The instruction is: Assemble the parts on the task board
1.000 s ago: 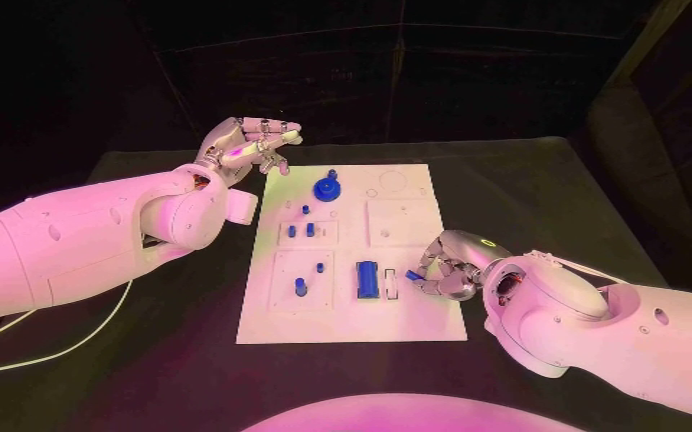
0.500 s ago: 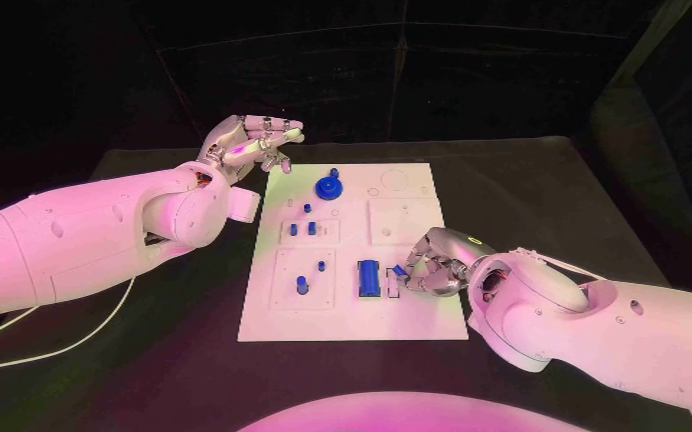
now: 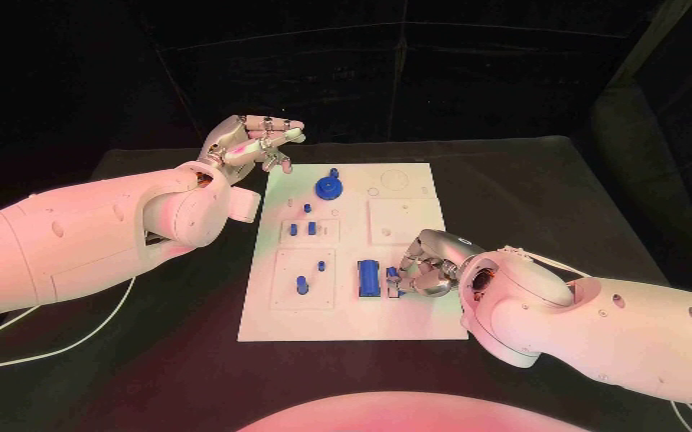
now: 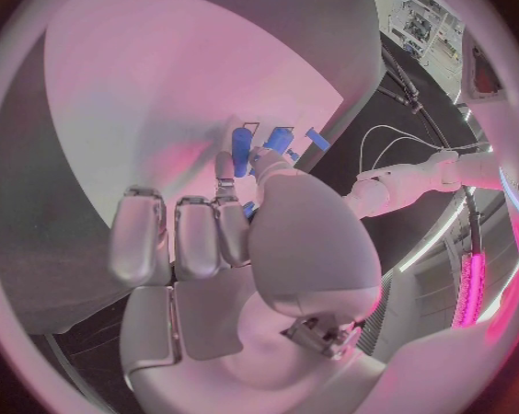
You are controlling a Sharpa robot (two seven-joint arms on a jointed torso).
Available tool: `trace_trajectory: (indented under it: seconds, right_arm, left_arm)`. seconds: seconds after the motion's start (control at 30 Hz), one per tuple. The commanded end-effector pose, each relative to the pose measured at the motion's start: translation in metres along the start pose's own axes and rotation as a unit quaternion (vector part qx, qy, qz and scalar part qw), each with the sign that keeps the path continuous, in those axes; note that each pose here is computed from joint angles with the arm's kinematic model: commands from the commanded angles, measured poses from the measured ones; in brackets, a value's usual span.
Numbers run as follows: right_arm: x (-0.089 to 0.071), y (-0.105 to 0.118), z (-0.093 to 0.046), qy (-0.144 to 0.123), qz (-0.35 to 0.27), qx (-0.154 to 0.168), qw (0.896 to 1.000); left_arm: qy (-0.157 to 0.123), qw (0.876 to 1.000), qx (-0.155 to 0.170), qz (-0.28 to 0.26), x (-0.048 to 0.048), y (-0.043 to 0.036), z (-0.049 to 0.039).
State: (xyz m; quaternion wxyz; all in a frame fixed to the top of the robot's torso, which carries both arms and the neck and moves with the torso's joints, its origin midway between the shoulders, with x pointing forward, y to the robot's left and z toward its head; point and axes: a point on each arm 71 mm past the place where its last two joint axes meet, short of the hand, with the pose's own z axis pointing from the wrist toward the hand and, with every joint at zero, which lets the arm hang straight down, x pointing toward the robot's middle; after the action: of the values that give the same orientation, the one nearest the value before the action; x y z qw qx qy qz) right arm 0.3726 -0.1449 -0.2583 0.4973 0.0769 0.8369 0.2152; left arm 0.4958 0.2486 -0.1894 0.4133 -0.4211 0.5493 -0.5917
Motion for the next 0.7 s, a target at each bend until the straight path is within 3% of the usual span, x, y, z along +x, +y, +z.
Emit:
trace_trajectory:
  seconds: [0.03,0.7]
  right_arm:
    - [0.0016,0.0008,0.0007,0.011,-0.001,0.004,1.000]
    - [0.0019,0.0033,0.0038,0.003,0.004,0.008,1.000]
  left_arm:
    - [0.008,1.000,0.000,-0.004,0.0020,-0.0010,0.0007]
    - [0.011,1.000,-0.002,-0.006,0.0023,-0.0012,0.0007]
